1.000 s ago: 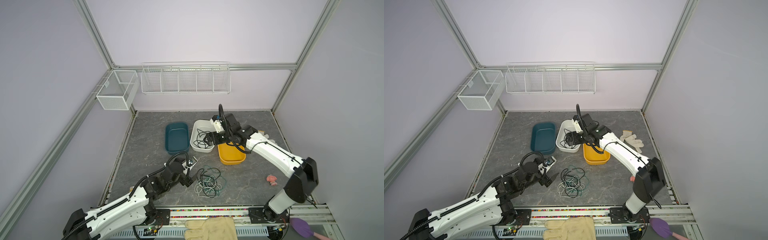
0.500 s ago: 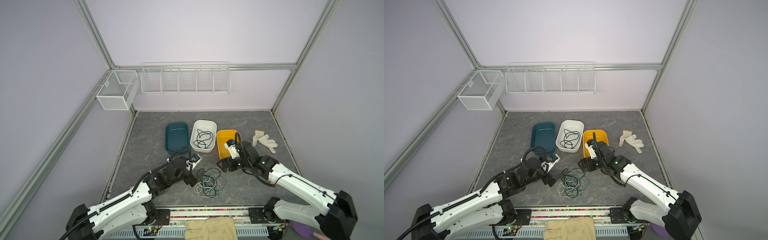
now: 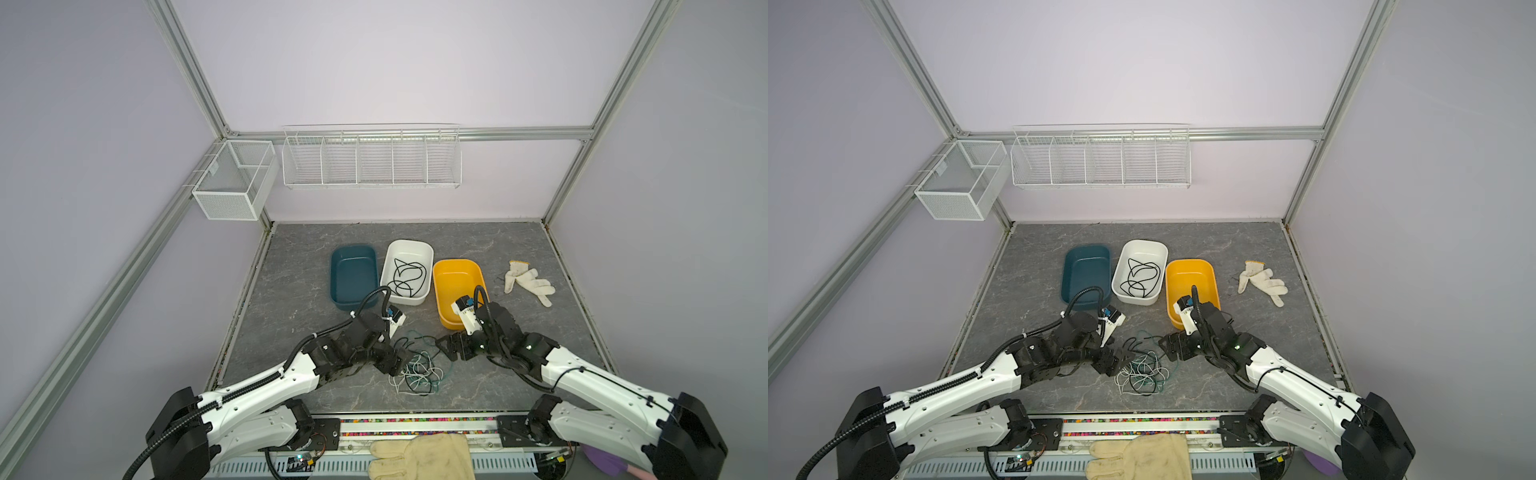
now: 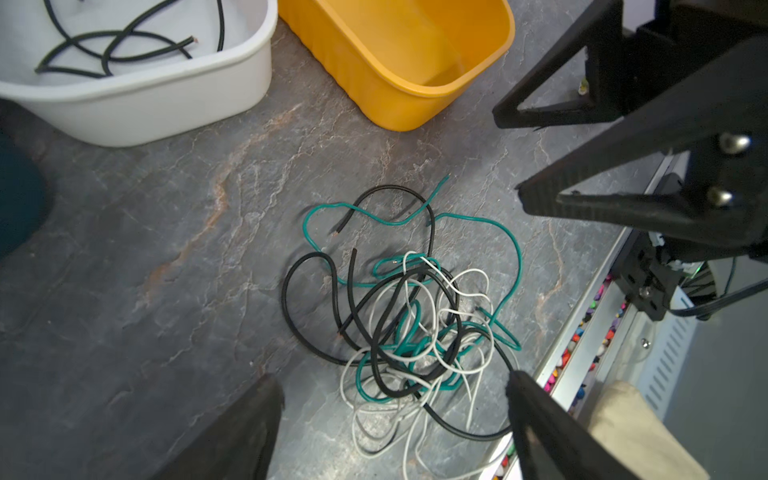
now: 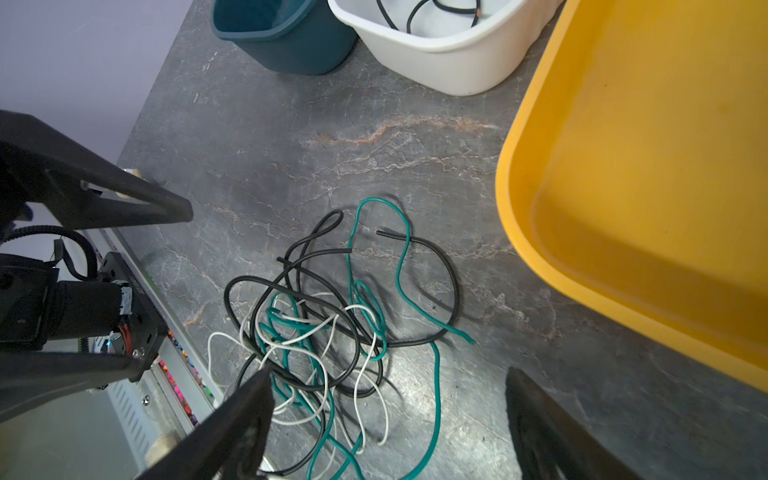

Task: Untangle the cables
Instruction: 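Reach both grippers into the remaining green and white cable tangle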

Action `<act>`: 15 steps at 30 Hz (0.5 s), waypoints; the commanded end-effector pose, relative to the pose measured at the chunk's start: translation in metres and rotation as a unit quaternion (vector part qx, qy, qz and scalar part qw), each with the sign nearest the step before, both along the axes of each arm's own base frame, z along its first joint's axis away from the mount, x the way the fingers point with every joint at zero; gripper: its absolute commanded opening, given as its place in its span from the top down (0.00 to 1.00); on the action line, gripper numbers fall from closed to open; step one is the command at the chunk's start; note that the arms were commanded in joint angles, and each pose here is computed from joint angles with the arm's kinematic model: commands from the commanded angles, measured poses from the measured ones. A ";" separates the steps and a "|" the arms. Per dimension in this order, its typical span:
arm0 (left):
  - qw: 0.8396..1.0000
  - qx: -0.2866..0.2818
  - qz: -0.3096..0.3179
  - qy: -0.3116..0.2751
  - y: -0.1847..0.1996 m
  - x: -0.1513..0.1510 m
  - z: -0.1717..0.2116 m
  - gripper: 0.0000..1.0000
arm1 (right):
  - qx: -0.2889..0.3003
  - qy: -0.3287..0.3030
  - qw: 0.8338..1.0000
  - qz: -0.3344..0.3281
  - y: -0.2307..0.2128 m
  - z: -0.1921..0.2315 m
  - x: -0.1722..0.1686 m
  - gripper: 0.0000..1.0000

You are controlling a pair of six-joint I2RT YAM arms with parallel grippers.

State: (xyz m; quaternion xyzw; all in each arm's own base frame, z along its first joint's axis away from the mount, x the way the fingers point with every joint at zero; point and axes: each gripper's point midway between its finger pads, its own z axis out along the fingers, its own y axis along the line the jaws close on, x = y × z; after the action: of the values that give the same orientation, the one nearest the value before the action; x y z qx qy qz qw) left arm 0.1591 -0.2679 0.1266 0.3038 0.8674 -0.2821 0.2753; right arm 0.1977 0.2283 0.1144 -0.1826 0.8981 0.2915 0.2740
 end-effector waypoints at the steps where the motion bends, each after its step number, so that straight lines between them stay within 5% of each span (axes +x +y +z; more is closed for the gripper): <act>1: 0.998 -0.010 0.045 0.041 0.006 -0.004 -0.011 0.17 | 0.018 -0.030 0.999 -0.005 0.004 0.012 0.002 0.12; 15: 0.993 -0.015 0.077 0.086 -0.001 -0.002 -0.033 0.31 | 0.018 -0.040 0.998 0.052 0.025 0.014 -0.015 0.12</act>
State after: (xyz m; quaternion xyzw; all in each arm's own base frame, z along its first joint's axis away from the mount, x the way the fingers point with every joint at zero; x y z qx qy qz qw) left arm 0.1557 -0.2659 0.0944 0.2245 0.9031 -0.2903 0.2230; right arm 0.1842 0.2471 0.1245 -0.2190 0.8797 0.3097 0.2867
